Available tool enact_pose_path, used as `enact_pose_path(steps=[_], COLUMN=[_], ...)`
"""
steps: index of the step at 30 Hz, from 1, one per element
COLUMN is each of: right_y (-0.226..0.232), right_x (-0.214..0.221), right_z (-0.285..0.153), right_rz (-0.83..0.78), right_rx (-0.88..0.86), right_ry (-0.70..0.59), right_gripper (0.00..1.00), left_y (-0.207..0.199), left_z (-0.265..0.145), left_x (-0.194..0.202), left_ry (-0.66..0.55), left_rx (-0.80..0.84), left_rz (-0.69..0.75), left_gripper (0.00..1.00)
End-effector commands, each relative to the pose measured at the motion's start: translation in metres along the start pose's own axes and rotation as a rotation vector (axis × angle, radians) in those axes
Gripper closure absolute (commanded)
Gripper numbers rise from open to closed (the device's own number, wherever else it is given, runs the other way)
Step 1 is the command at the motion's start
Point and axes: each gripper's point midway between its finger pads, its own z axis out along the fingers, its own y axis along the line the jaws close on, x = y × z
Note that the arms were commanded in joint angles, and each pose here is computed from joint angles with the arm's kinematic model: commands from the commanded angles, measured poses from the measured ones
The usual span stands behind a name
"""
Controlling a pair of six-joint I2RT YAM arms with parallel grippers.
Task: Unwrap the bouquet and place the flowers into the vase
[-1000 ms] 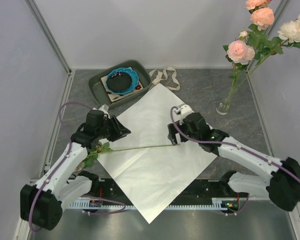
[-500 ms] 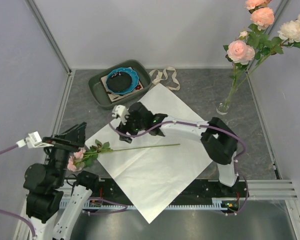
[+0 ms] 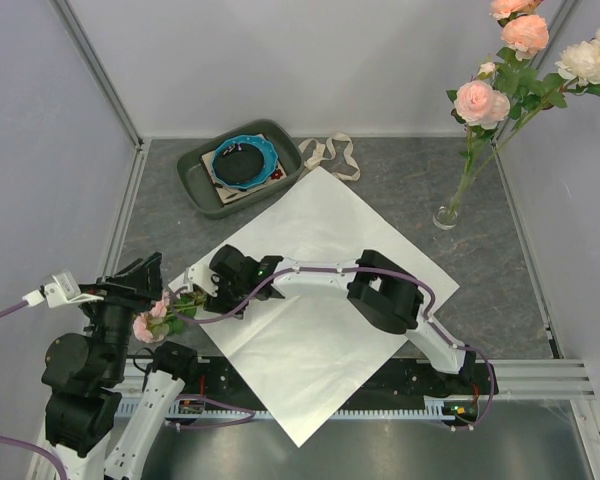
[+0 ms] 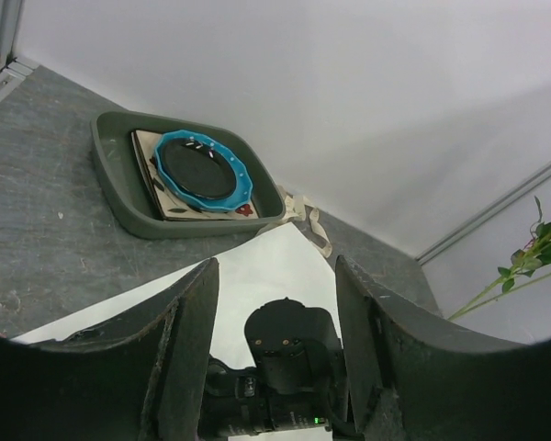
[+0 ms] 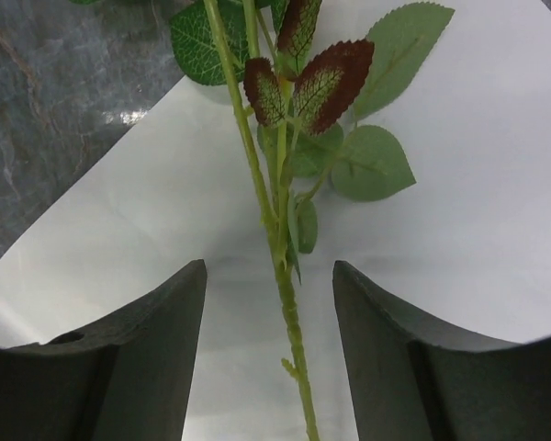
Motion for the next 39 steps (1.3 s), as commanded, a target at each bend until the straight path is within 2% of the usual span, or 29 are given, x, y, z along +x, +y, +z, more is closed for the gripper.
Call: enact_pose_path(steps=[1,5,8,9,11,12,13,18,21,22,24,25,27,28,30,31,33,34,35,39], right_y=[-0.010,-0.008,-0.013,-0.014,-0.015,-0.017,-0.017,-0.033,-0.053,-0.073,-0.089,-0.116,-0.136,-0.153,-0.166,-0.176,-0.187,-0.185,-0.185,-0.180], right_x=[-0.011,-0.010,-0.014,-0.018,-0.022,-0.026,-0.028,-0.072,-0.095,-0.107,-0.111,-0.119,-0.113,-0.119,-0.104,-0.106,-0.087,-0.087,-0.075,-0.049], right_z=[0.010,0.024,0.028,0.027,0.026,0.024,0.021,-0.021,-0.061,-0.091,-0.118,-0.160,-0.194,-0.242,-0.278,-0.330,-0.370,-0.421,-0.432,-0.524], right_rz=[-0.052,-0.065,-0.064,-0.063,-0.064,-0.063,-0.065,-0.058,-0.025,0.026,0.088,0.161,0.211,0.222,0.239,0.239,0.228,0.223,0.199,0.176], right_rx=[0.051,0.061,0.074,0.080,0.089,0.094,0.100,0.167,0.196,0.220,0.204,0.246,0.278,0.350,0.449,0.567,0.711,0.846,0.912,1.252], right_ry=[0.007,0.028,0.025,0.019,0.010,0.002,-0.001,-0.099,-0.176,-0.231,-0.295,-0.369,-0.427,-0.494,-0.518,-0.577,-0.605,-0.659,-0.660,-0.686], right_gripper=[0.37,0.39,0.49,0.56,0.66,0.77,0.81,1.00,1.00,1.00,1.00,1.00,1.00,1.00,1.00,1.00,1.00,1.00,1.00,1.00], left_y=[0.004,0.004,0.003,0.002,0.002,0.002,0.002,0.003,0.000,-0.002,-0.003,-0.003,-0.003,-0.002,-0.004,-0.007,-0.010,-0.011,-0.012,-0.021], left_z=[-0.001,-0.002,-0.003,-0.002,-0.002,-0.002,-0.001,0.003,0.006,0.007,0.009,0.011,0.015,0.017,0.024,0.027,0.037,0.041,0.050,0.076], left_x=[-0.002,-0.001,-0.001,-0.001,0.001,0.001,0.003,0.007,0.007,0.007,0.008,0.010,0.013,0.015,0.022,0.028,0.043,0.049,0.060,0.096], left_ry=[-0.007,-0.005,-0.004,-0.001,0.004,0.005,0.010,0.025,0.028,0.029,0.028,0.034,0.033,0.039,0.051,0.071,0.119,0.142,0.185,0.325], left_rx=[-0.013,-0.005,0.002,0.004,0.007,0.009,0.009,-0.001,0.009,0.015,0.020,0.021,0.026,0.025,0.042,0.060,0.081,0.090,0.087,0.133], left_rz=[0.051,0.060,0.060,0.058,0.059,0.058,0.058,0.057,0.058,0.060,0.066,0.072,0.082,0.087,0.102,0.109,0.125,0.130,0.141,0.175], left_gripper=[0.40,0.40,0.40,0.40,0.40,0.40,0.40,0.40,0.40,0.40,0.40,0.40,0.40,0.40,0.39,0.39,0.38,0.37,0.37,0.37])
